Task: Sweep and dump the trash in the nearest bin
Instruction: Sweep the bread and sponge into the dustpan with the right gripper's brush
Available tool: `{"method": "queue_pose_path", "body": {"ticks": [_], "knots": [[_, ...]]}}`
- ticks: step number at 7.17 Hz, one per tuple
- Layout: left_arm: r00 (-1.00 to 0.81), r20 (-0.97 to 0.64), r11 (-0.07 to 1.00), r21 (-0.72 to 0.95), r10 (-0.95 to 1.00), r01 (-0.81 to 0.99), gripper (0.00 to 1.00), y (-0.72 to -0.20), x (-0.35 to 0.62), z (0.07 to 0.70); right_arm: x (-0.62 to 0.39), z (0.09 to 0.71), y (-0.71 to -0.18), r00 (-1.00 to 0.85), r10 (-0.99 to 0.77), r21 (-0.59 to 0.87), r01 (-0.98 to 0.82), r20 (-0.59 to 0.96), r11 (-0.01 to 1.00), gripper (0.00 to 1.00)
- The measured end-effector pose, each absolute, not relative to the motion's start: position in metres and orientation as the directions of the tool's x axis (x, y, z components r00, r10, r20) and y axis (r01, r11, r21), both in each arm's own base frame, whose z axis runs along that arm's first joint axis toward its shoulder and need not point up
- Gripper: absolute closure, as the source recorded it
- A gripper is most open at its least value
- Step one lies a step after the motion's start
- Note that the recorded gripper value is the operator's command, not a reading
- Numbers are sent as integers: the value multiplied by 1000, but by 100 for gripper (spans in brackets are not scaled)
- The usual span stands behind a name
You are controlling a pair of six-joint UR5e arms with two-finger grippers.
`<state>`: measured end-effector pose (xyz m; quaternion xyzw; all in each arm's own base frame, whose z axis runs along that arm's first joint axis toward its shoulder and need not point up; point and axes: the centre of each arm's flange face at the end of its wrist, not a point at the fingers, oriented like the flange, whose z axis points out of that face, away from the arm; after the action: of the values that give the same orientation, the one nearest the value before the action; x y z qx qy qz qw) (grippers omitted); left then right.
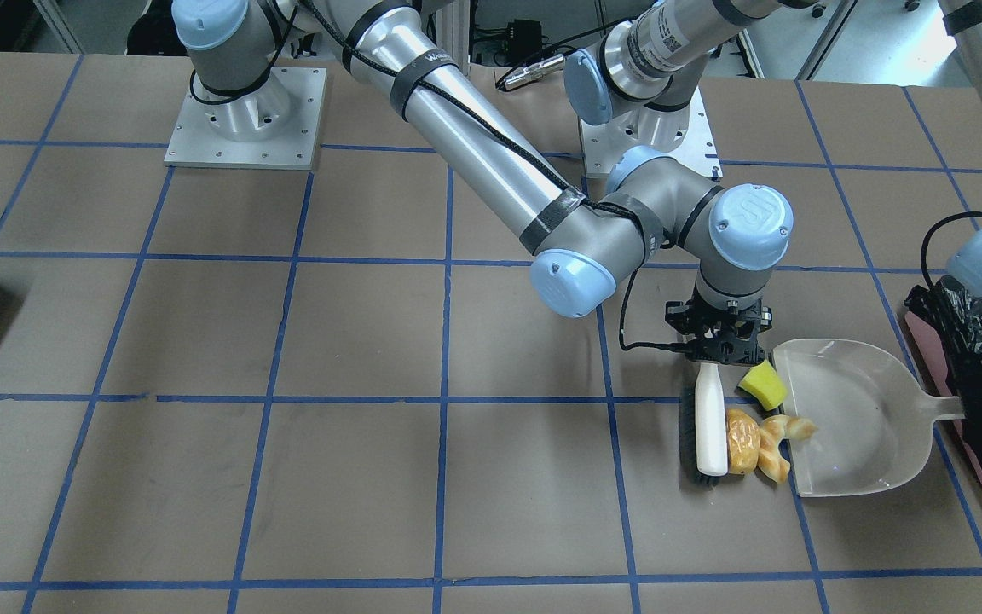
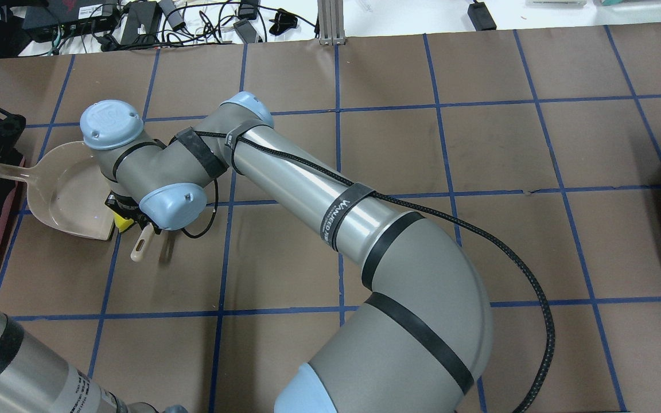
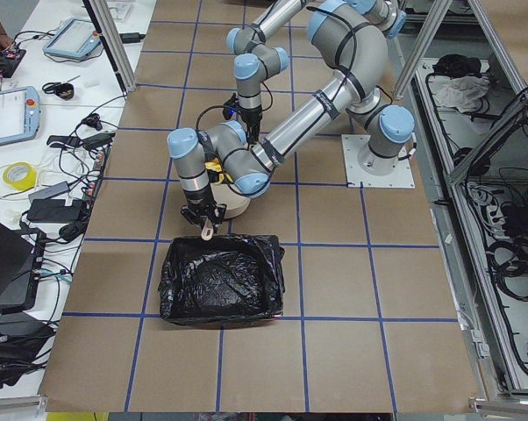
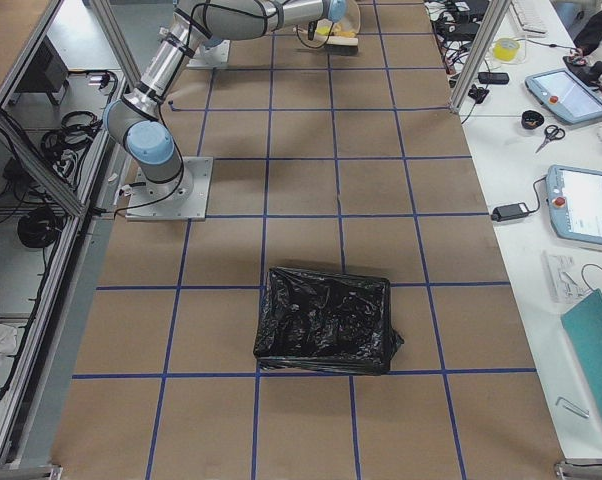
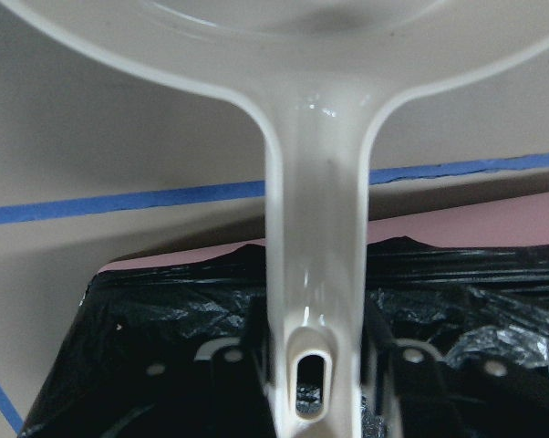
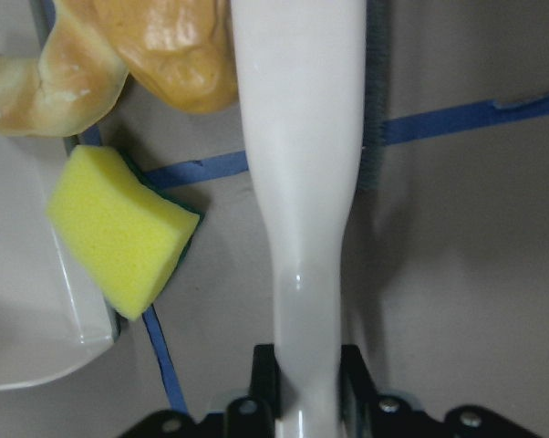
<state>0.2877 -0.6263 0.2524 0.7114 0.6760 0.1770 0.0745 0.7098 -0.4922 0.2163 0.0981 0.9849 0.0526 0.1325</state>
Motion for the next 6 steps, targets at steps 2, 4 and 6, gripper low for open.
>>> {"method": "queue_pose_path", "body": {"ticks": [2,4,6], "knots": [[24,152,-75,344,988,936,100,-627,288,250,718,212,-493,-922,221,149,182,-317,972,100],[24,153,-76,344,988,936,100,-627,288,249,725,217,-494,-890,242,165,191,-387,968,100],[24,152,-75,343,988,936,100,-627,288,249,734,230,-493,-846,271,199,199,-460,960,100]]}}
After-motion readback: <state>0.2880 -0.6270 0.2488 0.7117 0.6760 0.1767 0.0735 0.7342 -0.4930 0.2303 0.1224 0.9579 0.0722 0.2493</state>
